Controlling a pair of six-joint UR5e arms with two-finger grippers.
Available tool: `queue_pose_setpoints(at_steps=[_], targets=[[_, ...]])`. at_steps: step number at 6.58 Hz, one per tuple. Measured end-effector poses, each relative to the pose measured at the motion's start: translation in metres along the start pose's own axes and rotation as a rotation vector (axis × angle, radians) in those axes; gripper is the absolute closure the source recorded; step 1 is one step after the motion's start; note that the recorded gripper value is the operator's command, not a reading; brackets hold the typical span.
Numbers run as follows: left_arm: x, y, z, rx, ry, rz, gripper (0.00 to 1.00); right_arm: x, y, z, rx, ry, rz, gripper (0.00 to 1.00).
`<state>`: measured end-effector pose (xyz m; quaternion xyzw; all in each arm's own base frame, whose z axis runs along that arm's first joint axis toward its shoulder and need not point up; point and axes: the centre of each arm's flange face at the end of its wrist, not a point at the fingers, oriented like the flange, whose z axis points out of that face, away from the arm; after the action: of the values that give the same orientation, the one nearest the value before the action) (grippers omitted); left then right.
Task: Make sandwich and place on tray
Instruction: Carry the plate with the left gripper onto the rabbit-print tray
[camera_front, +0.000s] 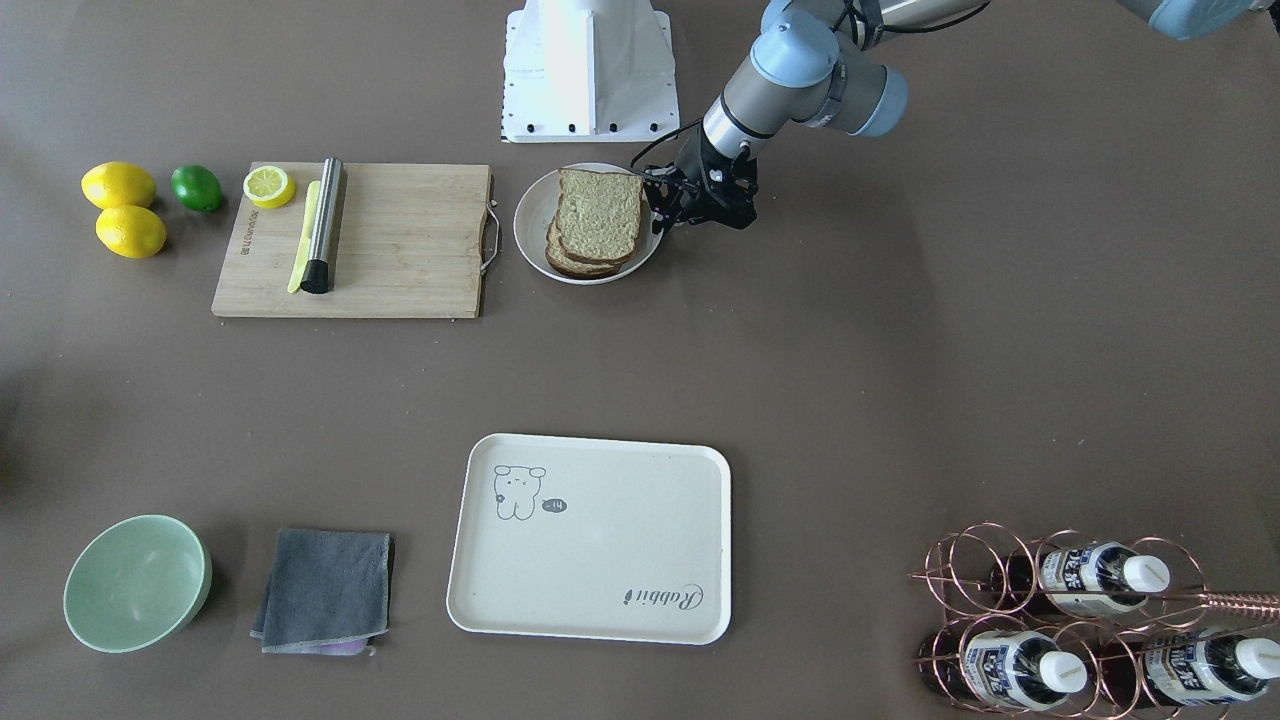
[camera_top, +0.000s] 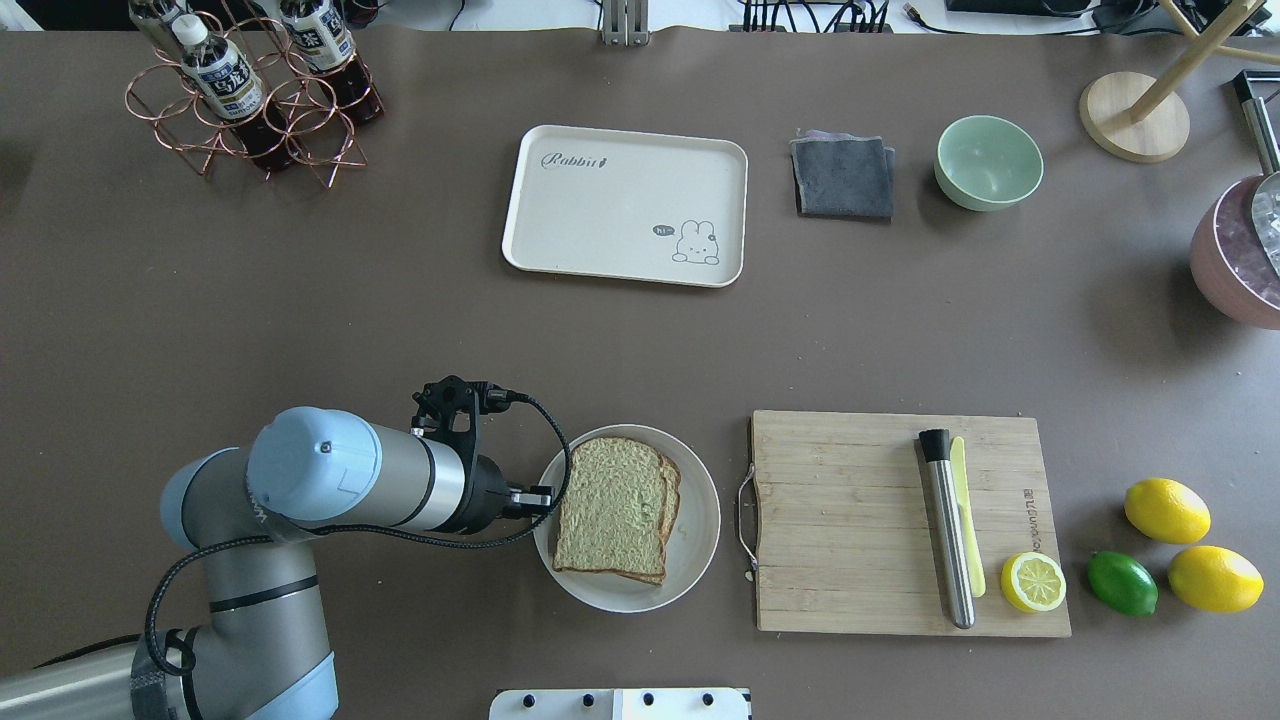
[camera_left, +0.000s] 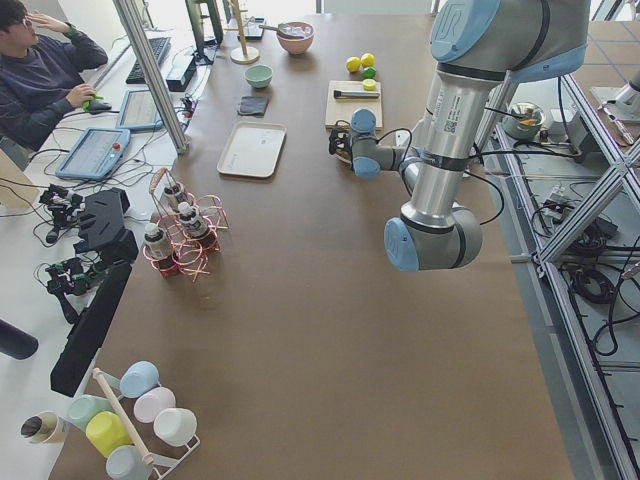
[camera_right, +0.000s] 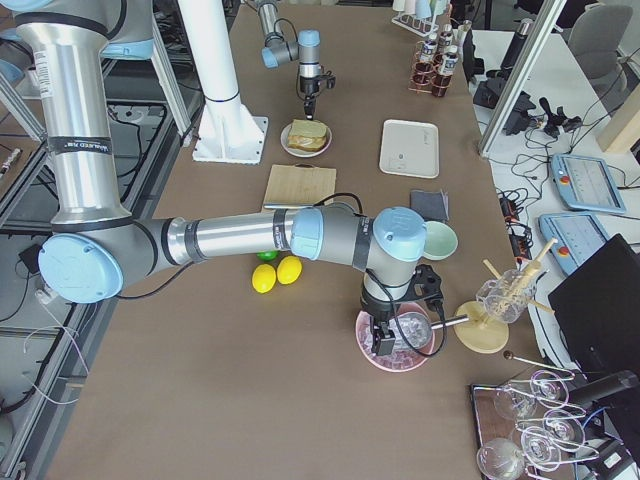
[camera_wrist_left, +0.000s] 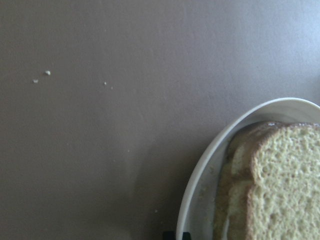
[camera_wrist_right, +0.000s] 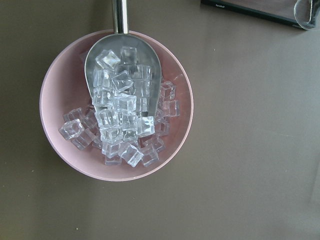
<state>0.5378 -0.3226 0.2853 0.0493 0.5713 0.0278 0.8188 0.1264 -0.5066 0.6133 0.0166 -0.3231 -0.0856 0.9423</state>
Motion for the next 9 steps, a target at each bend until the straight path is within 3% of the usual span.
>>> queue_pose_setpoints(at_steps=[2,4,6,9], targets=[[-0.01,-0.058,-0.039,-0.015,0.027,-0.017,1.0,0.011,0.003,0.016,-0.03,-0.01,0.028,0.0],[-0.01,-0.126,-0.06,0.008,0.015,0.0,1.0,0.025,0.004,0.034,-0.051,-0.022,0.071,0.0],[-0.006,-0.206,-0.056,0.049,-0.026,0.03,1.0,0.032,0.003,0.045,-0.052,-0.026,0.09,0.0],[-0.012,-0.323,-0.04,0.064,-0.126,0.049,1.0,0.033,0.001,0.046,-0.051,-0.03,0.091,0.0]])
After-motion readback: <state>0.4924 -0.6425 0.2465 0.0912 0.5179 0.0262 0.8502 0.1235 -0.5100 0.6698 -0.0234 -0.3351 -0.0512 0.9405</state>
